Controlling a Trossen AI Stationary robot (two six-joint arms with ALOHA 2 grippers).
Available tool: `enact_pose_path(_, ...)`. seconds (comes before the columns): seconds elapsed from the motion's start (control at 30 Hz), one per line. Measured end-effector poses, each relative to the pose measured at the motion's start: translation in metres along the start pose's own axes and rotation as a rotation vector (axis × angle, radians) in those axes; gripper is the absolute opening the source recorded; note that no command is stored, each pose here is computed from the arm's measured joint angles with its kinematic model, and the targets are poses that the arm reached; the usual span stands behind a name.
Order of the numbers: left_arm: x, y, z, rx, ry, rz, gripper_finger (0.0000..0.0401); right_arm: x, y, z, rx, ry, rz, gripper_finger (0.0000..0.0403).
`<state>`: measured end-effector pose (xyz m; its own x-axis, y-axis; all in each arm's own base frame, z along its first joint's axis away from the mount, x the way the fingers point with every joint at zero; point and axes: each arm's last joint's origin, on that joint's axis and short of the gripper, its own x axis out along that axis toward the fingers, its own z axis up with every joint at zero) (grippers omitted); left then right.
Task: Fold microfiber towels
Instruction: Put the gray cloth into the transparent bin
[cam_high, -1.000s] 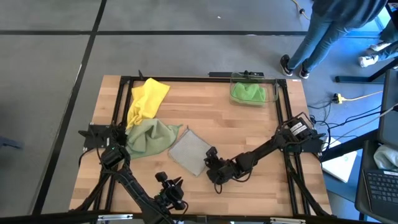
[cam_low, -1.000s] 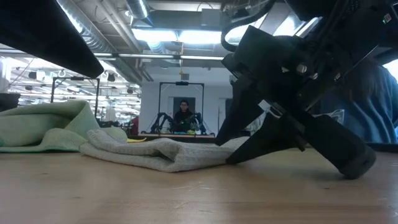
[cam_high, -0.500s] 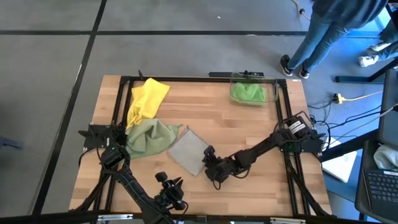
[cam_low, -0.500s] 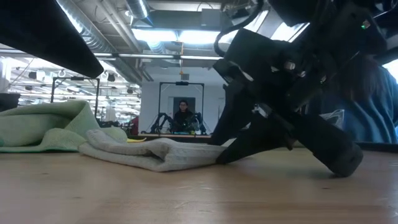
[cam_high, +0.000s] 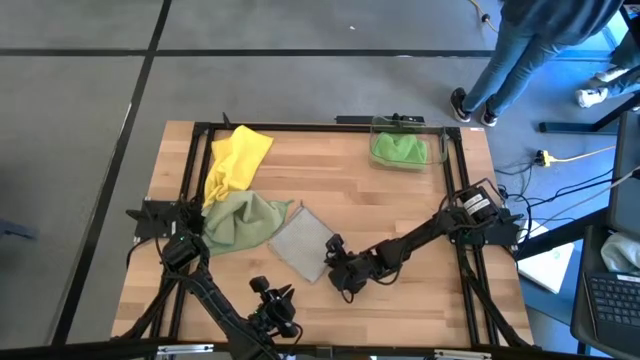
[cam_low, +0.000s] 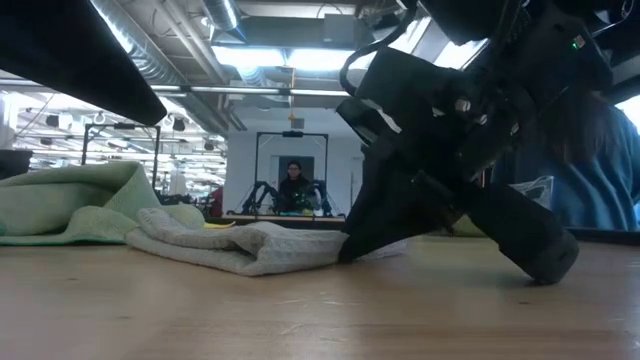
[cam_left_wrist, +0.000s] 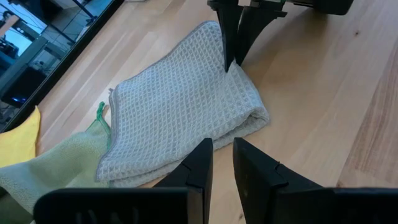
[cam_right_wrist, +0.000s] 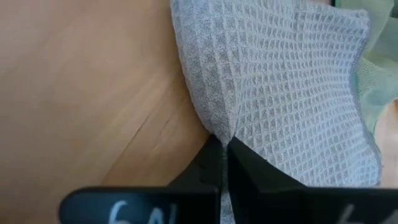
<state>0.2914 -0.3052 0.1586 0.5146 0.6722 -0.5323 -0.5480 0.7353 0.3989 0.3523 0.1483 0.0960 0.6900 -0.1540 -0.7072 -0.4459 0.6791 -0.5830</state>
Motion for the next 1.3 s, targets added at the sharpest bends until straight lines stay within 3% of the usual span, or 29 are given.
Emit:
enact_pose_path(0.17, 0.000, 0.000, 0.000, 0.000, 0.000, 0.000, 0.0055, -0.012, -0.009, 0.002, -0.047, 0.020, -0.057, 0.0007)
enact_pose_path(0.33, 0.000, 0.000, 0.000, -0.001, 0.005, -0.002, 0.0055, -0.044, -0.036, 0.015, -0.047, -0.017, -0.176, 0.0006)
enact_pose_path(0.53, -0.002, -0.001, -0.001, -0.007, 0.005, -0.010, 0.0055, -0.087, -0.073, 0.010, -0.011, 0.036, -0.284, 0.0006)
enact_pose_path(0.73, -0.003, -0.001, -0.002, -0.011, 0.004, -0.014, 0.0055, -0.131, -0.117, -0.012, 0.056, 0.123, -0.396, 0.0006)
enact_pose_path(0.97, -0.002, -0.003, -0.002, -0.023, 0.004, -0.022, 0.0055, -0.177, -0.172, -0.055, 0.185, 0.263, -0.540, 0.0006)
enact_pose_path(1.3, -0.003, -0.003, -0.002, -0.022, 0.003, -0.025, 0.0055, -0.224, -0.235, -0.102, 0.295, 0.473, -0.704, 0.0006)
